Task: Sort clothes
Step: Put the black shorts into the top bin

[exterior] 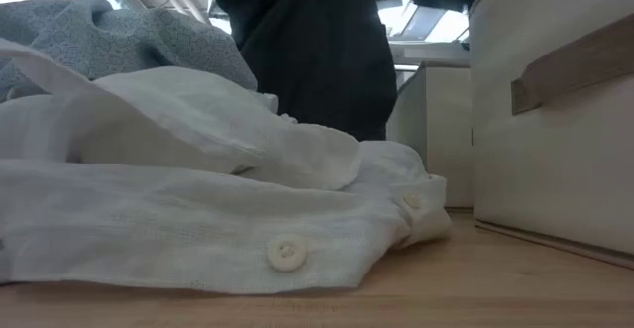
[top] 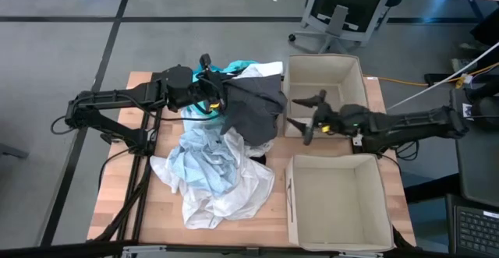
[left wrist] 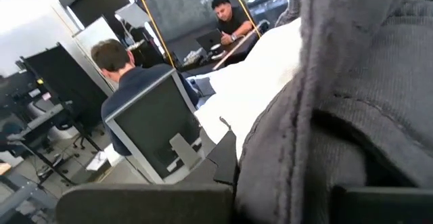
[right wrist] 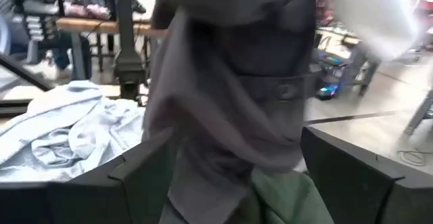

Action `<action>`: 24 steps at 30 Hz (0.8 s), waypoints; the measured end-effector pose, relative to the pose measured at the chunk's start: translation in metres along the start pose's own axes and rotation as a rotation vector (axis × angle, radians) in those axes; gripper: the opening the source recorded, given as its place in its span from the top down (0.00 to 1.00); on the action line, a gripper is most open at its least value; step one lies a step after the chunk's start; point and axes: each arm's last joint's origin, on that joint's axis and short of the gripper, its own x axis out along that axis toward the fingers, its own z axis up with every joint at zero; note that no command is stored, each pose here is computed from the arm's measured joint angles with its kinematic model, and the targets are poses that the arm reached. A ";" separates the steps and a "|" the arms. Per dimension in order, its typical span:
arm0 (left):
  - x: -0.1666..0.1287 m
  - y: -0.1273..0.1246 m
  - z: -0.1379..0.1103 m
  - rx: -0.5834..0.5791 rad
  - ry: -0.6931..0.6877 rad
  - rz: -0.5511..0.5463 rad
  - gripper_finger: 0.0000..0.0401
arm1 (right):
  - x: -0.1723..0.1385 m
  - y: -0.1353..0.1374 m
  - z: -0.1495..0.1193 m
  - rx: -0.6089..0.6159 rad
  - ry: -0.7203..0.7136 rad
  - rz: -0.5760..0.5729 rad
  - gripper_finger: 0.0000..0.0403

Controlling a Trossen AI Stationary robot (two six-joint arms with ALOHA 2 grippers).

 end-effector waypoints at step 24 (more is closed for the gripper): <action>-0.002 -0.008 -0.006 -0.035 0.044 -0.120 0.96 | 0.089 0.020 0.017 -0.193 -0.050 -0.299 0.22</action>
